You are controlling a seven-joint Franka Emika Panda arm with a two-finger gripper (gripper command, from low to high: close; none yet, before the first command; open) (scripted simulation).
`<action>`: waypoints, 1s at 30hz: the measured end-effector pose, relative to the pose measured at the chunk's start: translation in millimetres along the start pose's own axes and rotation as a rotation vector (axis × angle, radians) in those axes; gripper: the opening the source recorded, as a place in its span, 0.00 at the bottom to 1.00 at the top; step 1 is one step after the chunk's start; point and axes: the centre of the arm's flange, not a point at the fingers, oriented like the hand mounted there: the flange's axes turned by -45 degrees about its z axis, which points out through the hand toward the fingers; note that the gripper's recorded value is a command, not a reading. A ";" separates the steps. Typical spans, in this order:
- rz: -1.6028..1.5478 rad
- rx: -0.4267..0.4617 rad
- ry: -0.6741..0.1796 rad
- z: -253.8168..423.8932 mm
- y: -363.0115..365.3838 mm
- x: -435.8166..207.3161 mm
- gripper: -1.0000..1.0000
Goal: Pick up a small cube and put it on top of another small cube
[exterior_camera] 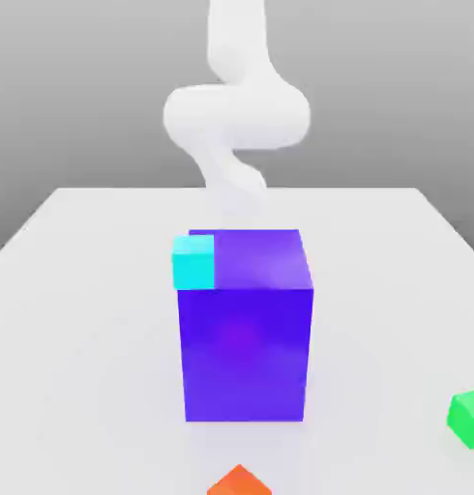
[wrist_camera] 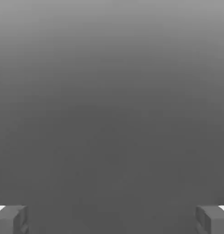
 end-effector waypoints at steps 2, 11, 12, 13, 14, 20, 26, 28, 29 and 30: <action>-0.015 0.015 -0.046 31.3 -13.1 6.2 0.50; -0.091 0.070 -0.243 168.0 -82.8 4.9 0.50; -0.100 0.075 -0.265 183.1 -91.7 1.8 0.50; -0.109 0.080 -0.286 198.1 -100.6 -1.9 0.50; -0.119 0.084 -0.308 213.1 -109.7 -6.2 0.50; -0.190 0.113 -0.437 298.8 -173.5 -47.1 0.50; -0.244 0.119 -0.565 380.2 -223.2 -106.9 0.50; -0.266 0.121 -0.607 404.8 -240.9 -132.2 0.50; -0.278 0.122 -0.628 416.6 -249.5 -145.7 0.50; -0.289 0.122 -0.649 428.0 -258.0 -159.7 0.50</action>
